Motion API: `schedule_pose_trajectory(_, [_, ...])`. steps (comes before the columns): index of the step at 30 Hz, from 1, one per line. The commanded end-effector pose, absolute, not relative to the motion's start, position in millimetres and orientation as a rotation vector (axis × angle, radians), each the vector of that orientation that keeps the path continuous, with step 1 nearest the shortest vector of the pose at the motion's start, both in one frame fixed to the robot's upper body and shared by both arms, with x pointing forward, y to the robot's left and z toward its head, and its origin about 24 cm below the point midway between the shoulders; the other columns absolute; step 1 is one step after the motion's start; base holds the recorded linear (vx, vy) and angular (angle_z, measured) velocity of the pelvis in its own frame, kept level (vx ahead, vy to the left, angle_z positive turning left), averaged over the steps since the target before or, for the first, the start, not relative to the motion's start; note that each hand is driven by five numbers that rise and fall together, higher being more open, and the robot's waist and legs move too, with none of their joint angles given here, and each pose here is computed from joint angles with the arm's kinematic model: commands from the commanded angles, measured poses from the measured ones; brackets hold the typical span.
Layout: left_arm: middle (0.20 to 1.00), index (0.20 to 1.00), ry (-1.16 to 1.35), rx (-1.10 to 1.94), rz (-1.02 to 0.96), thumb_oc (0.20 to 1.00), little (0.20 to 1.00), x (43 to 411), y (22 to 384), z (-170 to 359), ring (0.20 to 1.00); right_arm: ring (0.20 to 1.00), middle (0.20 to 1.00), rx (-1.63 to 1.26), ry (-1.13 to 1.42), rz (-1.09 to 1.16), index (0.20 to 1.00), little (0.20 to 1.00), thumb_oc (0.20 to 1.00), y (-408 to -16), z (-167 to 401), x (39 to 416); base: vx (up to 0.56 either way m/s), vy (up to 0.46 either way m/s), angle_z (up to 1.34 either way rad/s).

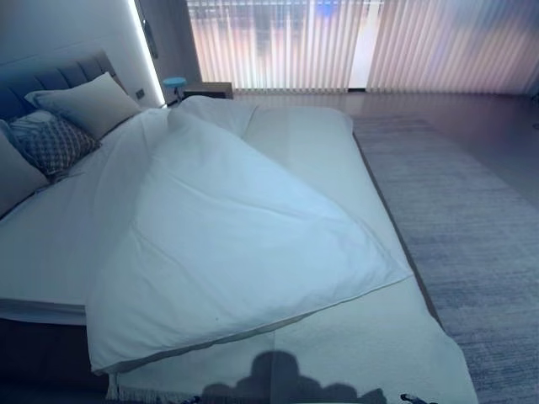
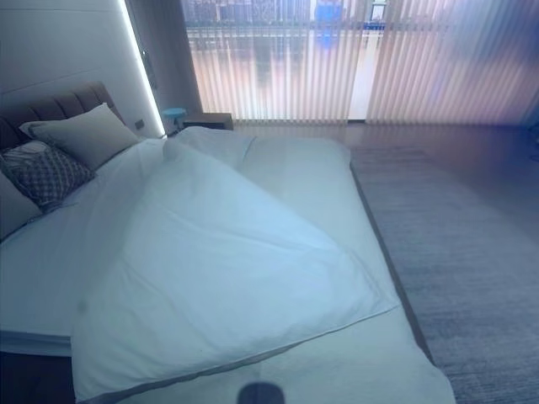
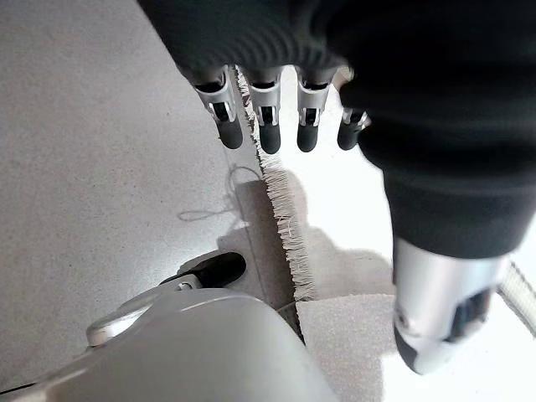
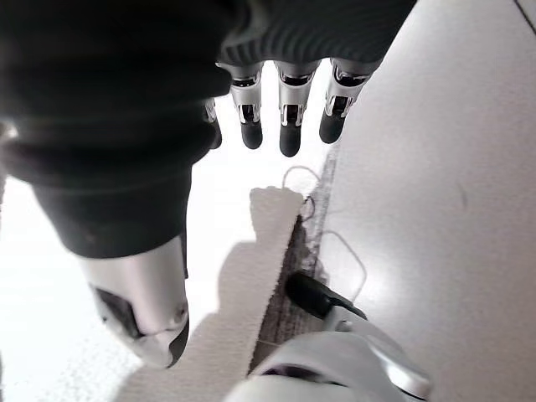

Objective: Make the bed

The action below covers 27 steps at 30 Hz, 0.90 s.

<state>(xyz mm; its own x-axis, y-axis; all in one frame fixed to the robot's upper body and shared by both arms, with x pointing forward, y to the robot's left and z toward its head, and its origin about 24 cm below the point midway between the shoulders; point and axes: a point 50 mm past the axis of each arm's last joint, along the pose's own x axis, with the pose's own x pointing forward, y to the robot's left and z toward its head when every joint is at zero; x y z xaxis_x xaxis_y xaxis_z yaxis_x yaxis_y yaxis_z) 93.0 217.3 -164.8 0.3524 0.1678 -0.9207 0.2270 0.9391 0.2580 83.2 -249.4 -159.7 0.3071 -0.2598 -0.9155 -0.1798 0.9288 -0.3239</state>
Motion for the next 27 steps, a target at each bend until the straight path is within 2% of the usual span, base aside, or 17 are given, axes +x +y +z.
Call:
schedule_pose_trajectory(1, [1.000,1.000,1.177,0.402,-0.082,1.000,1.000,108,215,-162,1.000,1.000,1.000,-0.458,1.225,-0.005,1.000,1.000,1.000,-246,-157,102,0.02,0.003,-0.03])
schedule_pose_trajectory(15, [1.000,1.000,1.207,0.288,0.039,1.000,1.000,99,219,-164,1.000,1.000,1.000,-0.434,1.230,-0.026,1.000,1.000,1.000,-245,-158,99,0.02,-0.002,0.00])
schedule_pose_trajectory(19, [1.000,1.000,1.237,0.209,0.066,1.000,1.000,92,217,-166,1.000,1.000,1.000,-0.397,1.205,-0.052,1.000,1.000,1.000,-244,-156,105,0.03,-0.001,0.00])
schedule_pose_trajectory(27, [1.000,1.000,1.203,0.186,0.092,1.000,1.000,101,216,-164,1.000,1.000,1.000,-0.307,1.135,-0.116,1.000,1.000,1.000,-239,-152,122,0.00,0.000,0.00])
